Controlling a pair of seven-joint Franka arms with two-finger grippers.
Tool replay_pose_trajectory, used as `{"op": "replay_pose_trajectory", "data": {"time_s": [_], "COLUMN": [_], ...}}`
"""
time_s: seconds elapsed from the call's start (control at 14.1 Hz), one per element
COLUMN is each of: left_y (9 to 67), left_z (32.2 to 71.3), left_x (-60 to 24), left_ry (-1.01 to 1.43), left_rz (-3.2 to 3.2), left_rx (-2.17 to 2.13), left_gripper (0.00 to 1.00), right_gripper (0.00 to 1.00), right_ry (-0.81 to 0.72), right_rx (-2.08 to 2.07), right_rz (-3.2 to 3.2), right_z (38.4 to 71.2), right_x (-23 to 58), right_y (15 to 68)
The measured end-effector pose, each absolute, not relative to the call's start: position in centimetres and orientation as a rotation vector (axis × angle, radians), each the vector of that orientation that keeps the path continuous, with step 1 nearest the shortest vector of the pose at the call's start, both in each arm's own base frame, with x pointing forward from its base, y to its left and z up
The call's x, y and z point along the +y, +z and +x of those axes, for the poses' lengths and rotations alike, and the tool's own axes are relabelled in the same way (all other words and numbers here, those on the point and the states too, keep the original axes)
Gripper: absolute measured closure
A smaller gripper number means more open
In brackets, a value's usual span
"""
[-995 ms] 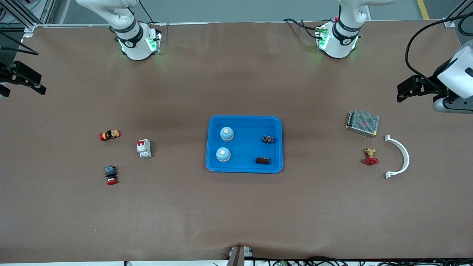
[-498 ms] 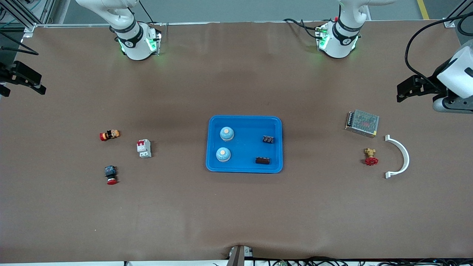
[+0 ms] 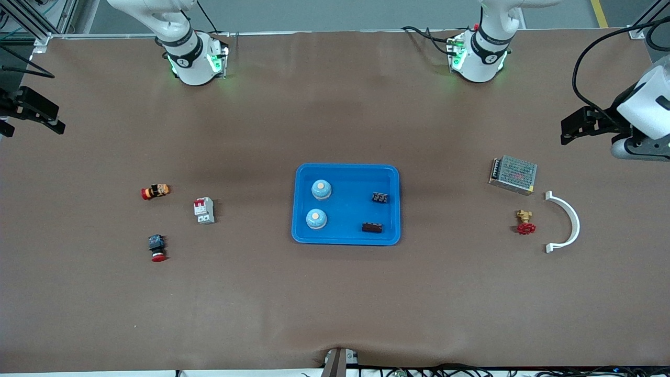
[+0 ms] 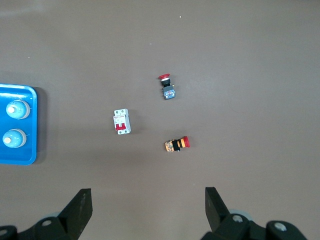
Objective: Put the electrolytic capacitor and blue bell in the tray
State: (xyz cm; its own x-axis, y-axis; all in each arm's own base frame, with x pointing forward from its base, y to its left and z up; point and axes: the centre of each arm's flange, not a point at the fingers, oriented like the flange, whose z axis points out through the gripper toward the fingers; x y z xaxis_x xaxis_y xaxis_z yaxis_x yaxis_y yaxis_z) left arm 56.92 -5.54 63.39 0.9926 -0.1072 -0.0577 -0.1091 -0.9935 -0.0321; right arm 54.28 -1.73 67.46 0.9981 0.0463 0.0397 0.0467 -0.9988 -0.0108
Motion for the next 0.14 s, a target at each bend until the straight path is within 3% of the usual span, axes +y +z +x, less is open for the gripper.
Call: {"op": "replay_pose_trajectory", "data": {"time_s": [0.14], "left_y": [63.38], "left_z": [56.92], "left_x": [-5.55], "left_ry": [0.087], "left_rz": [-3.101], "left_rx": [0.168], "left_gripper": [0.00], "right_gripper": [0.00], "right_ry": [-0.062], "right_rx": [-0.073], "right_rz": [-3.128], "right_z": [54.28], "right_x": [-1.73], "right_y": [67.46]}}
